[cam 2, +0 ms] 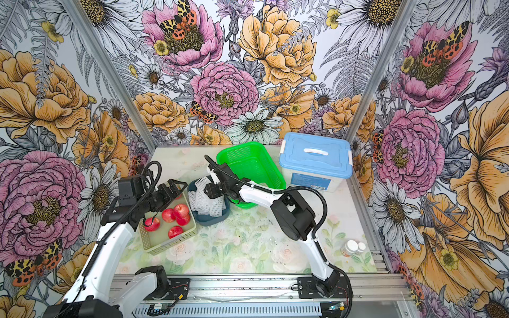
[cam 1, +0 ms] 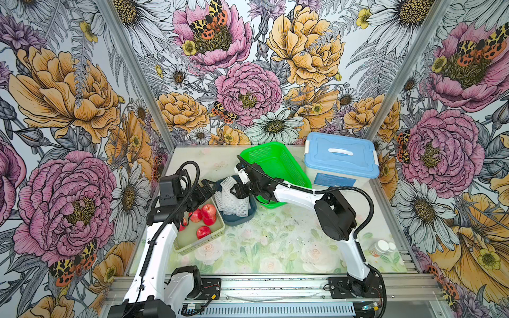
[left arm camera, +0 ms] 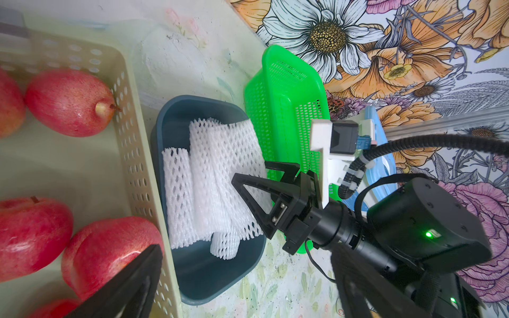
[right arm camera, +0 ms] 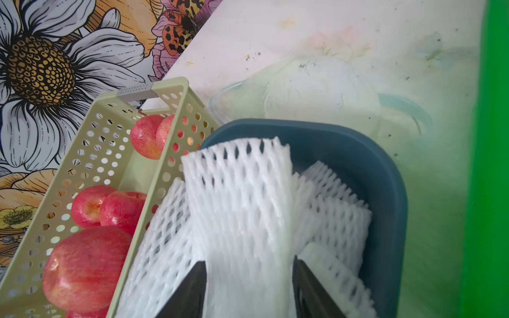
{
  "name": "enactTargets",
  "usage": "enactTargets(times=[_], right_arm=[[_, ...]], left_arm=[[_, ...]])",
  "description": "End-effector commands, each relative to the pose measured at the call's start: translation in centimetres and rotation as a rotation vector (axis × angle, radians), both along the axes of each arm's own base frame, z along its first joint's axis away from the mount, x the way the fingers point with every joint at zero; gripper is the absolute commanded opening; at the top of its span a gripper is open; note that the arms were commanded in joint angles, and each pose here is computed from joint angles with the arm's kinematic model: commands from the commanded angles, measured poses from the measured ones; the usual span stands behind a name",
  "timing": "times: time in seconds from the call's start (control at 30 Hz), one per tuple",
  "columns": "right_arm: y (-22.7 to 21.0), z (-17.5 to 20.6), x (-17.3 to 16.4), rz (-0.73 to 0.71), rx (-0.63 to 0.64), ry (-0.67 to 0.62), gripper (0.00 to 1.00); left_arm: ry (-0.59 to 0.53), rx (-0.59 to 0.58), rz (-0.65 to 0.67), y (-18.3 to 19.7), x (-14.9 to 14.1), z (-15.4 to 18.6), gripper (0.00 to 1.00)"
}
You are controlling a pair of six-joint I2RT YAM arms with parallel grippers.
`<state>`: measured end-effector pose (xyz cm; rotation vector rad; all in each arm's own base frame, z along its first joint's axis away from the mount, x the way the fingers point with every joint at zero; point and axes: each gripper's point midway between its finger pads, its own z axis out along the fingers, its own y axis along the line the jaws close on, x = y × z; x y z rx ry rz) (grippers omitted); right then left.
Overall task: Remove foam nets from apples
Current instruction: Place the foam net into the storage box.
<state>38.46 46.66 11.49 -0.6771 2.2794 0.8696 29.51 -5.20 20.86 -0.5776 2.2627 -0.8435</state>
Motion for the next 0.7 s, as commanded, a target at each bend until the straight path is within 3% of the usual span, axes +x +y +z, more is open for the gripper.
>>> enactTargets(times=[0.0, 0.53, 0.63, 0.67], right_arm=[[-0.3, 5.2, 0.4, 0.005, 0.044, -0.095, 0.57], [-3.2, 10.1, 0.1, -0.05, 0.059, -0.188, 0.77], [-6.7, 9.9, 2.4, -0.146, 0.037, -0.179, 0.8], [-8.0, 9.3, 3.0, -0.176, 0.03, -0.163, 0.88]], left_arm=[[-0.065, -0.004, -0.045, -0.7, 0.5, 1.7, 0.99], [-0.082, -0.014, -0.055, -1.0, 0.2, 2.3, 0.99], [-0.084, -0.019, -0.055, -1.0, 0.0, 2.3, 0.99], [-0.086, -0.021, -0.056, -1.1, 0.0, 2.4, 0.99]])
